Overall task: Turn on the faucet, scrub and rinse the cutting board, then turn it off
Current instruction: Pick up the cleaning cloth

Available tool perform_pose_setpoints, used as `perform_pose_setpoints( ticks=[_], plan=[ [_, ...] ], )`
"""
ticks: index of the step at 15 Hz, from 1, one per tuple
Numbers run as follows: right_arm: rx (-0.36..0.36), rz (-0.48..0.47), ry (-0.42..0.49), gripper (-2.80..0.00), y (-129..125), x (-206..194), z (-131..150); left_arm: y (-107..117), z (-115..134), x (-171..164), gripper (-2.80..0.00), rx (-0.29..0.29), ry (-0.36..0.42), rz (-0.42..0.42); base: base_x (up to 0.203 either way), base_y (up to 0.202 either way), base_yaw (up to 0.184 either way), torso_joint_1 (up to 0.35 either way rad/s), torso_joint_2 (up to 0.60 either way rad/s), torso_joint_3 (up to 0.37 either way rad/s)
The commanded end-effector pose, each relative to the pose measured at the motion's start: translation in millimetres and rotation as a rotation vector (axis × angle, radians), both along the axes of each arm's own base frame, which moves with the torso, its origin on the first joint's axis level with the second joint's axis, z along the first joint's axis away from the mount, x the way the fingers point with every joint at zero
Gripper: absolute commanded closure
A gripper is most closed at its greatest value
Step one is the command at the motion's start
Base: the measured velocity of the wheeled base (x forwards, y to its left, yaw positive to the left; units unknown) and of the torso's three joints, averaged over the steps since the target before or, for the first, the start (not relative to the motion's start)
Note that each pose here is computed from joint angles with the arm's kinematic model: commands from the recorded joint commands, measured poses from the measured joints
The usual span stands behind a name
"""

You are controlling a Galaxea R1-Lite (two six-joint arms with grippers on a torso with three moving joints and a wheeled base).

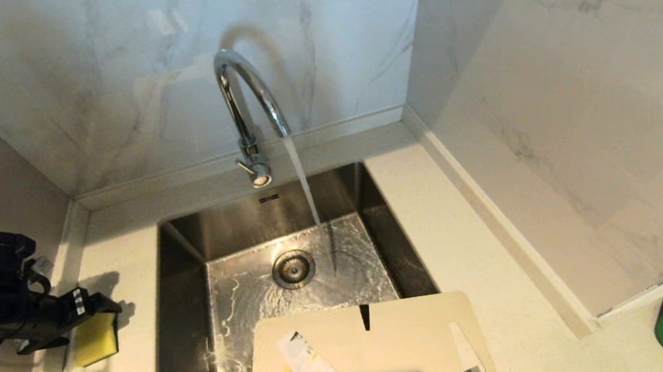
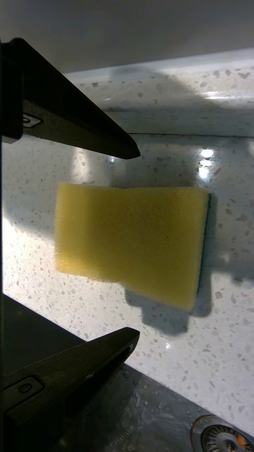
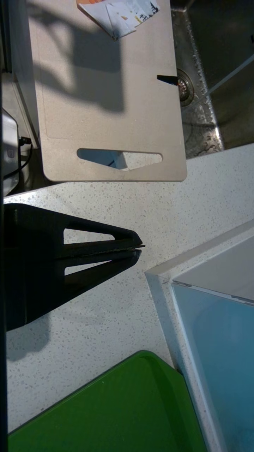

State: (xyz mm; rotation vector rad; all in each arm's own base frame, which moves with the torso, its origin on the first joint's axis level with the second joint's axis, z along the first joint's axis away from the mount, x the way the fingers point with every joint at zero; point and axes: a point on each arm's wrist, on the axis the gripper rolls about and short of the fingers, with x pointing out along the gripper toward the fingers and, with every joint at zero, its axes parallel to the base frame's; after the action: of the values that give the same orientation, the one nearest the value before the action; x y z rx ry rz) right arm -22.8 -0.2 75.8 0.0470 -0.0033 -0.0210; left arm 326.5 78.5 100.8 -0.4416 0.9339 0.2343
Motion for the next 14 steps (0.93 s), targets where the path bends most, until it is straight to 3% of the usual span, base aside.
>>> perform_pose_setpoints(
  ticks=[1, 14],
  plan=[
    [0.001, 0.000, 0.000, 0.00, 0.0, 0.0, -0.4, 1.0, -6.9, 3.5, -2.80, -0.004, 0.002, 0.003, 0.000, 0.000, 0.000, 0.000, 0.00, 0.000],
    [0.001, 0.000, 0.000, 0.00, 0.0, 0.0, -0.4, 2.3, -15.2, 10.7, -2.80, 0.001, -0.031, 0.006, 0.000, 0.000, 0.000, 0.000, 0.00, 0.000]
  ],
)
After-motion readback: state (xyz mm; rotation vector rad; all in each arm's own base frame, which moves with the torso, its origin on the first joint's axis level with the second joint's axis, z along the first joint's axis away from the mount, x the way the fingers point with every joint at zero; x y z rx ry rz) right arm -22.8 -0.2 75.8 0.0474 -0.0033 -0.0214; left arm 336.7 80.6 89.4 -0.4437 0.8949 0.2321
